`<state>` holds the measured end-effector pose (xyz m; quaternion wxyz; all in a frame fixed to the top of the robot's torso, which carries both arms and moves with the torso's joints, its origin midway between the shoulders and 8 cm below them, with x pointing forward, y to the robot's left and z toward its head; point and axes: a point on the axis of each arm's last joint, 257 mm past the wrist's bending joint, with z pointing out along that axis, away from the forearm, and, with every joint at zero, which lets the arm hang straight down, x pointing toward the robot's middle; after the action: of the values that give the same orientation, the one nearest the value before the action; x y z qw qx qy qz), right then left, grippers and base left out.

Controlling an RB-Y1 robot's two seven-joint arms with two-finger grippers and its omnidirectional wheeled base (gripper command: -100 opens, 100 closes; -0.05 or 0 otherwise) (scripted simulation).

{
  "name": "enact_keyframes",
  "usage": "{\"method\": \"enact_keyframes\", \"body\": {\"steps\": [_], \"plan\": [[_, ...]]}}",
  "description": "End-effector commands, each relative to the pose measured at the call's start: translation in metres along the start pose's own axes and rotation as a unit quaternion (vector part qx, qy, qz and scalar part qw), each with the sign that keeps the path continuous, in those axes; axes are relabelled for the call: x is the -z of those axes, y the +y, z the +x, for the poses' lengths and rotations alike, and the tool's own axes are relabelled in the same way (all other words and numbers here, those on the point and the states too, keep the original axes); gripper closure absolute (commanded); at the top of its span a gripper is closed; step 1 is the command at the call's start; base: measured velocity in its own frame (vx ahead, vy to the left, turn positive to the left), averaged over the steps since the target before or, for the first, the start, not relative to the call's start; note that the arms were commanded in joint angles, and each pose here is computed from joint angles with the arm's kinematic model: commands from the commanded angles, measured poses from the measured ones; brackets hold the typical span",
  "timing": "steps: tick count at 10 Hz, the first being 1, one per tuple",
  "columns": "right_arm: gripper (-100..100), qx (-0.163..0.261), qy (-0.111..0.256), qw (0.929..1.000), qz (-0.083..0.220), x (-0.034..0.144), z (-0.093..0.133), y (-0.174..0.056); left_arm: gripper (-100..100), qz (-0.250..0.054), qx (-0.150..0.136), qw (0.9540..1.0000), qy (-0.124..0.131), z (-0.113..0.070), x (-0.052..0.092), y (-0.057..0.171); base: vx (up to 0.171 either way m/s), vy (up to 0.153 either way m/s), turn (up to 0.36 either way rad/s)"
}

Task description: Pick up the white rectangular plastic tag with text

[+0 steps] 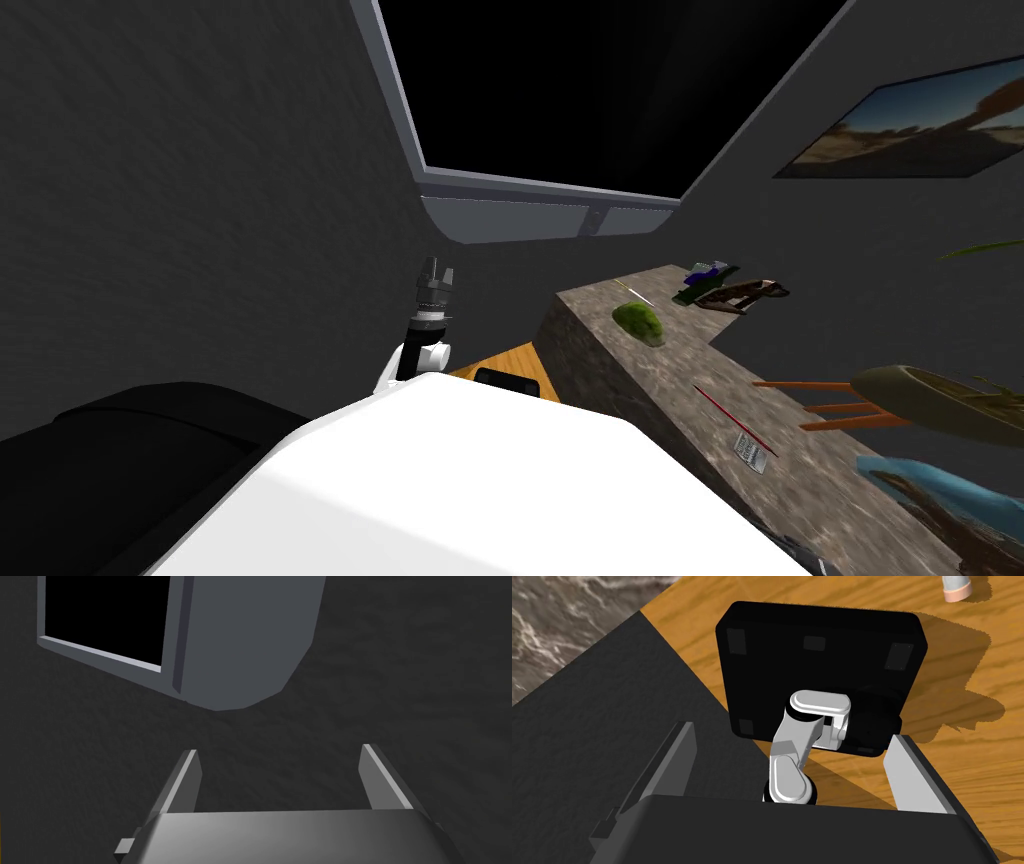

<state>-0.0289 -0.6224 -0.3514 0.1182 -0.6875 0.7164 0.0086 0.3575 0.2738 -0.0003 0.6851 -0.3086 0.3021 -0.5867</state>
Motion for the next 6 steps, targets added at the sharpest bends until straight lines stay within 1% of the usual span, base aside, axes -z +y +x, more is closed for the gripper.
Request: {"method": "enact_keyframes", "body": {"steps": [1, 2, 3, 4, 6], "plan": [[-100, 0.015, 0.011, 0.9998, -0.011, 0.005, 0.01, 0.003, 0, 0.0, 0.0, 1.0, 0.0, 0.0, 0.0, 0.0, 0.039, -0.043, 0.133], [-100, 0.036, 0.029, 0.9985, -0.029, 0.014, 0.024, 0.013, 0, 0.0, 0.0, 1.0, 0.0, 0.0, 0.0, 0.0, 0.041, -0.051, 0.264], [-100, 0.055, 0.044, 0.9965, -0.045, 0.021, 0.036, 0.02, 0, 0.0, 0.0, 1.0, 0.0, 0.0, 0.0, 0.0, 0.083, -0.091, 0.389], [-100, 0.072, 0.056, 0.9941, -0.058, 0.027, 0.046, 0.026, 0, 0.0, 0.0, 1.0, 0.0, 0.0, 0.0, 0.0, 0.094, -0.14, 0.406], [-100, 0.097, 0.073, 0.9896, -0.076, 0.033, 0.059, 0.035, 0, 0.0, 0.0, 1.0, 0.0, 0.0, 0.0, 0.0, 0.083, -0.164, 0.278]]}}
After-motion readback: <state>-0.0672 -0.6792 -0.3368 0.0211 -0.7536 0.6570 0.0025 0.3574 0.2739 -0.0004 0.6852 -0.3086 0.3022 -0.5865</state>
